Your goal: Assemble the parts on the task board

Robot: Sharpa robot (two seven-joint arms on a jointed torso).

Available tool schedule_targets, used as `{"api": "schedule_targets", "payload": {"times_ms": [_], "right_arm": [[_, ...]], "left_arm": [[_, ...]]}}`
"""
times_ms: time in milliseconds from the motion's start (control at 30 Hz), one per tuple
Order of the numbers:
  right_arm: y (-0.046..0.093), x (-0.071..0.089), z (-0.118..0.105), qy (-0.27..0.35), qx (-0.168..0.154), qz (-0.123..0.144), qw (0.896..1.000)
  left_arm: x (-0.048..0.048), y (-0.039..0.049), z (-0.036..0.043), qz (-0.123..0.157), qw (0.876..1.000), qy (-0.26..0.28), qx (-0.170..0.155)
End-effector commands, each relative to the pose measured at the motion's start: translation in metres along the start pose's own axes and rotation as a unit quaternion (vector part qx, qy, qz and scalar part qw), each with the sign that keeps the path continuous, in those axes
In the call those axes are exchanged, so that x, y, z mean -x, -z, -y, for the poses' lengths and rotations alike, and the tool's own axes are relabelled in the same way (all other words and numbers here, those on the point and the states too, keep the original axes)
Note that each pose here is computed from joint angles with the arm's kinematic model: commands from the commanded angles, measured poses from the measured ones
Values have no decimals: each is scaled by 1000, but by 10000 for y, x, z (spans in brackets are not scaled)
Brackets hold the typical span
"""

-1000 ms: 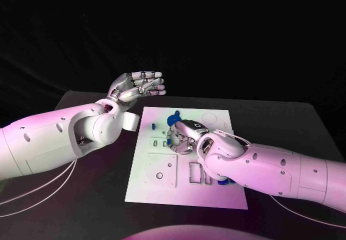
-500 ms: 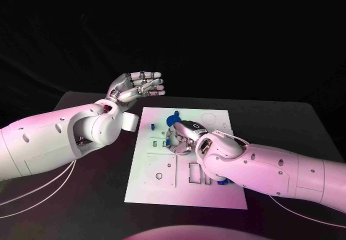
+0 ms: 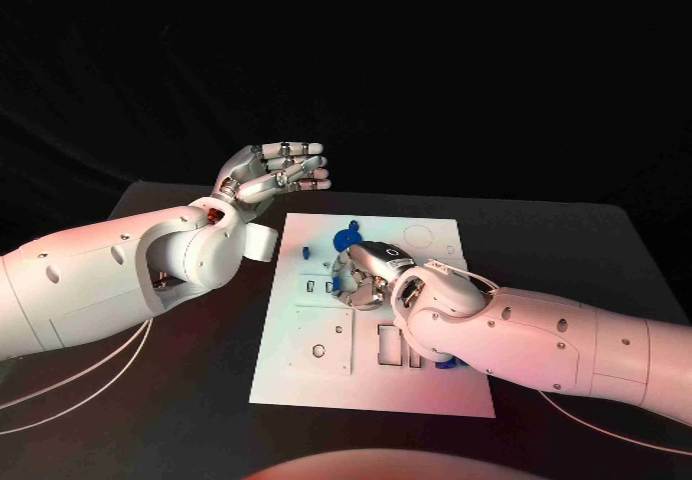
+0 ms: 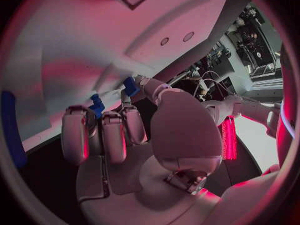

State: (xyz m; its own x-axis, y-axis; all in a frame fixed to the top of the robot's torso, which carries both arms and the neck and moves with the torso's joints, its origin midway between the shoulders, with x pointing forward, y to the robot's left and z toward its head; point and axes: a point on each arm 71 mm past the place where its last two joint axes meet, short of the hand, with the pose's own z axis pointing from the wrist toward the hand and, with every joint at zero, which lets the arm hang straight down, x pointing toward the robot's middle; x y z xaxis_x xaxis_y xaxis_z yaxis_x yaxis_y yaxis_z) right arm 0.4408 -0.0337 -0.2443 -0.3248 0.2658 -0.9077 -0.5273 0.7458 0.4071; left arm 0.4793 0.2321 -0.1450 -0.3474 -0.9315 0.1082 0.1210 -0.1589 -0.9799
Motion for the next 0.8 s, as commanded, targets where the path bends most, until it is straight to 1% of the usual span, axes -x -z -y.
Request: {"api": "schedule_targets", "payload": {"times_ms": [33, 333, 400, 500, 633, 733, 800], "right_arm": [[1, -8, -20, 6, 8, -2, 1000], [10, 20, -30, -3, 18, 17, 1000], [23, 33, -26, -5, 20, 24, 1000], [80, 79, -4, -13, 25, 43, 999], [196, 199, 56, -33, 33, 75, 996], [309, 372, 144, -61, 40, 96, 993], [388, 506, 219, -85, 43, 101, 990]], "left_arm": [[-20, -6, 9, -8, 1000, 6, -3], [-7, -9, 6, -7, 1000, 5, -3], [-2, -10, 4, -7, 1000, 5, -3], [12, -12, -4, -6, 1000, 2, 2], [37, -14, -27, -12, 1000, -16, 15], [68, -16, -64, -23, 998, -41, 38], [95, -18, -97, -31, 996, -62, 57]]}}
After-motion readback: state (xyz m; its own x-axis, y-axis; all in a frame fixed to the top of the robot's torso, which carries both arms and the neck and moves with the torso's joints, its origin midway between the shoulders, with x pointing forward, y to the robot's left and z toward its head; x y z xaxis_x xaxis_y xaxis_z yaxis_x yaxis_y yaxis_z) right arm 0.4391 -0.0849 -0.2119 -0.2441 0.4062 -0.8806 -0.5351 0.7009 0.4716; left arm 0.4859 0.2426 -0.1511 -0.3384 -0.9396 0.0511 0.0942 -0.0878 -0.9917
